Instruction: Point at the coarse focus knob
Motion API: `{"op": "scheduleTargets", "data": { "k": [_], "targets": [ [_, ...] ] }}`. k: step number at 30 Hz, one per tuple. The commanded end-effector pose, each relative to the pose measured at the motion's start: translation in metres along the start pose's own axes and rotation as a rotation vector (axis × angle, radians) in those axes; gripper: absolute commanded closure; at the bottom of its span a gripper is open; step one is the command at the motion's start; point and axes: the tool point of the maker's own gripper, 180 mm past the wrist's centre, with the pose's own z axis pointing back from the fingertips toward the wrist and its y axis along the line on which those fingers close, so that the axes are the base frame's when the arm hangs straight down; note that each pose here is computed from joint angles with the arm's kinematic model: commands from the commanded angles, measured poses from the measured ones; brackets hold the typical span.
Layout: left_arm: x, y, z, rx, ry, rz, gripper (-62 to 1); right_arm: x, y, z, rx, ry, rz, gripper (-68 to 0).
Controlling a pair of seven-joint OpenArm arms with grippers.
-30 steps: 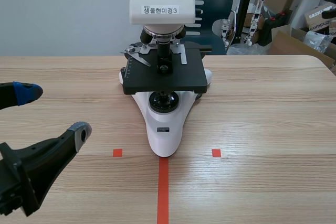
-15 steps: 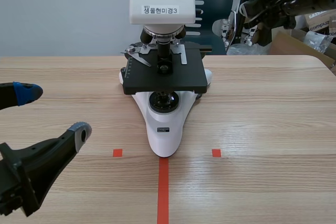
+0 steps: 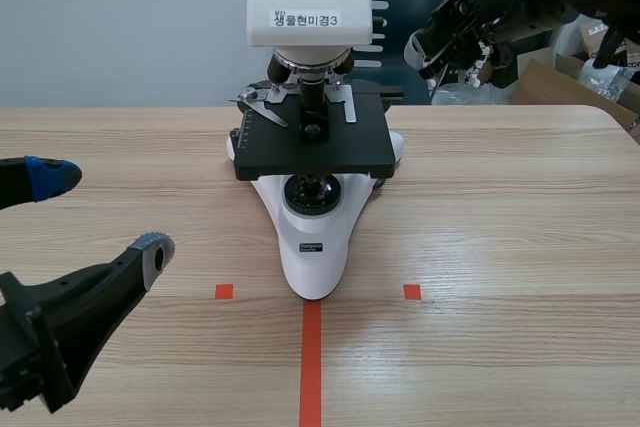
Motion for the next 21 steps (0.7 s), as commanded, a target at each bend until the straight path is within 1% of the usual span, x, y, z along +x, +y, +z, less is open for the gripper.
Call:
{"op": "scheduleTargets", "data": {
  "k": [1, 4, 6, 11, 21],
  "targets": [
    [0.0022, -0.0037, 0.0001, -0.002, -0.016, 0.020, -62.3, 0.0196, -0.0172, 0.0057, -0.034, -0.051, 0.011, -1.9],
    [0.0022, -0.0037, 0.0001, -0.002, -0.016, 0.020, -62.3, 0.0166, -0.0195, 0.0031, -0.037, -0.047, 0.020, -1.9],
    [0.0022, -0.0037, 0.0001, -0.002, -0.016, 0.020, -62.3, 0.0149, -0.0203, 0.0024, -0.038, -0.050, 0.015, -1.9],
    [0.0022, -0.0037, 0.0001, -0.002, -0.016, 0.020, -62.3, 0.0161, -0.0203, 0.0021, -0.033, -0.071, 0.011, -1.9],
    [0.0023, -0.0038, 0.0001, -0.002, -0.017, 0.021, -62.3, 0.0169, -0.0185, 0.0015, -0.023, -0.072, 0.015, -1.9]
  ]
}}
